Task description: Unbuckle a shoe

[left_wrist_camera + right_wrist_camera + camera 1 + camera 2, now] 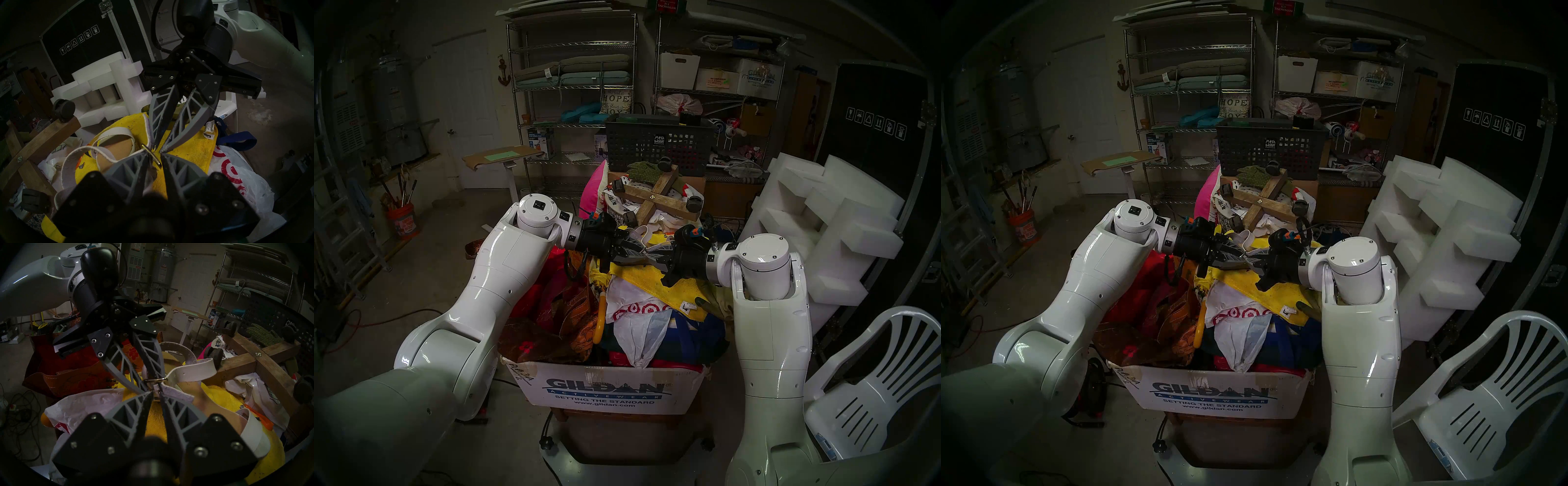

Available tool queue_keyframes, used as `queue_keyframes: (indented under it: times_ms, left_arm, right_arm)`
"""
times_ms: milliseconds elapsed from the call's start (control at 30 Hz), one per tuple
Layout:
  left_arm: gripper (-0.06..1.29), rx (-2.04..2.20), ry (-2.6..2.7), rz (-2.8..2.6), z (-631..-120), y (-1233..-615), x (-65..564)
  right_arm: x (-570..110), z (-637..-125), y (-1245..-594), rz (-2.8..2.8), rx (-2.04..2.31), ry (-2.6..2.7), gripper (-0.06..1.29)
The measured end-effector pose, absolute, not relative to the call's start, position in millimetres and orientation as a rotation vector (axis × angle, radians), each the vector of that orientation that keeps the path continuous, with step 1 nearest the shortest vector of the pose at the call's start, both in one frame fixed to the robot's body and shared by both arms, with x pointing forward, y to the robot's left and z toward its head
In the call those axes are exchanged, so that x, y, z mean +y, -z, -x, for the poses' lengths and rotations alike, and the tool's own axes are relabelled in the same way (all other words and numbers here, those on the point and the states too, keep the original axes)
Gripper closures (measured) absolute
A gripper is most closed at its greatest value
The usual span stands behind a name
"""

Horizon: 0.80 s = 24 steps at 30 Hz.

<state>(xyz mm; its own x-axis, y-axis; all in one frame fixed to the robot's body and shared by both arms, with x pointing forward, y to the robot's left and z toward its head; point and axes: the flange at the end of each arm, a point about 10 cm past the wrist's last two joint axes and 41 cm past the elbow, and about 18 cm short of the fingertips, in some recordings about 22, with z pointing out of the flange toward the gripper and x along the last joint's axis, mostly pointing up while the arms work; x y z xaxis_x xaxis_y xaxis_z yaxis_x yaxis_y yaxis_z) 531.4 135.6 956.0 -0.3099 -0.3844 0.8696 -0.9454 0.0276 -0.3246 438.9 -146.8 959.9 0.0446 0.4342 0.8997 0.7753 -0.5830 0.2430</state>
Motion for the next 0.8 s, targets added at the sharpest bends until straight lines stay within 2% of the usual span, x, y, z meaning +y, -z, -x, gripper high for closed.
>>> queue_keyframes:
  times_ms: [800]
  left_arm:
    - [0.89, -1.742, -1.269, -1.349, -529.3, -959.6, 132.1]
  right_arm:
    - [-148.8, -435.8, -964.1, 2.004, -1.234, 1.575, 0.87]
